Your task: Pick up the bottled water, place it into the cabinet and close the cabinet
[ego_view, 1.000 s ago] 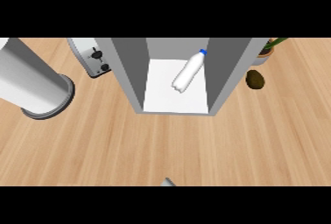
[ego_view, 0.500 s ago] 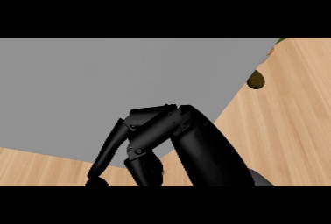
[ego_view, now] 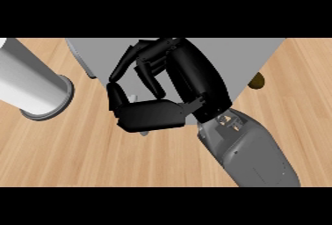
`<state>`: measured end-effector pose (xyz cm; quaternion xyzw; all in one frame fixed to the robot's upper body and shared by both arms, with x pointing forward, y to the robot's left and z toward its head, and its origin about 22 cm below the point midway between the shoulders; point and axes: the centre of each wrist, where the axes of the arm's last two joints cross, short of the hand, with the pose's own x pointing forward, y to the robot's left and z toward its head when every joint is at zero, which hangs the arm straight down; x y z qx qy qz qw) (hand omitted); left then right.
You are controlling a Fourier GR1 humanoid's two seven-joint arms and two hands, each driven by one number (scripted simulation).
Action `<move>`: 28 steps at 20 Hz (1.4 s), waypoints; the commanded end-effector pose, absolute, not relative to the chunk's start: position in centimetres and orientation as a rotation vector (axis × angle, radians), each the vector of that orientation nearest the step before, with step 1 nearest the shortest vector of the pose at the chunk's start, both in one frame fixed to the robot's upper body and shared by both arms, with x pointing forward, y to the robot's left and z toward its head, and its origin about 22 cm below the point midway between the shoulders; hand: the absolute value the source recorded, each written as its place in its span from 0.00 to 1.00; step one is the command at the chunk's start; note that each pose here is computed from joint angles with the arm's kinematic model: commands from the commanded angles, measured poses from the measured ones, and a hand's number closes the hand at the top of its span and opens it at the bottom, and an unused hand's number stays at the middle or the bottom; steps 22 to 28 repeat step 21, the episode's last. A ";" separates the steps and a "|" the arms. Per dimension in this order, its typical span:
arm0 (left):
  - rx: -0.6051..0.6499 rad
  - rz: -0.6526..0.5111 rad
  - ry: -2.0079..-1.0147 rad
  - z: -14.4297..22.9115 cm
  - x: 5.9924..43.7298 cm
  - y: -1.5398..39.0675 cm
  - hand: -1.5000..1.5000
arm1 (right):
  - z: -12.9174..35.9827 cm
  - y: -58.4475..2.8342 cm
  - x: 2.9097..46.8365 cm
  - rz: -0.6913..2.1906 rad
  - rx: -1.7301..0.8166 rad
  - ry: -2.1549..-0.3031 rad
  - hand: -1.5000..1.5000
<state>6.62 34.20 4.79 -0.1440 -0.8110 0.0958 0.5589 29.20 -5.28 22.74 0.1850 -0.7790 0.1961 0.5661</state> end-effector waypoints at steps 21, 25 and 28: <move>-0.411 0.189 -1.928 5.9 8.4 34.7 1.00 | 17.7 -7.9 38.3 0.413 0.234 -1.725 1.00; -0.411 0.189 -1.928 5.9 8.4 34.7 1.00 | 17.7 -7.9 38.3 0.413 0.234 -1.725 1.00; -0.411 0.189 -1.928 5.9 8.4 34.7 1.00 | 17.7 -7.9 38.3 0.413 0.234 -1.725 1.00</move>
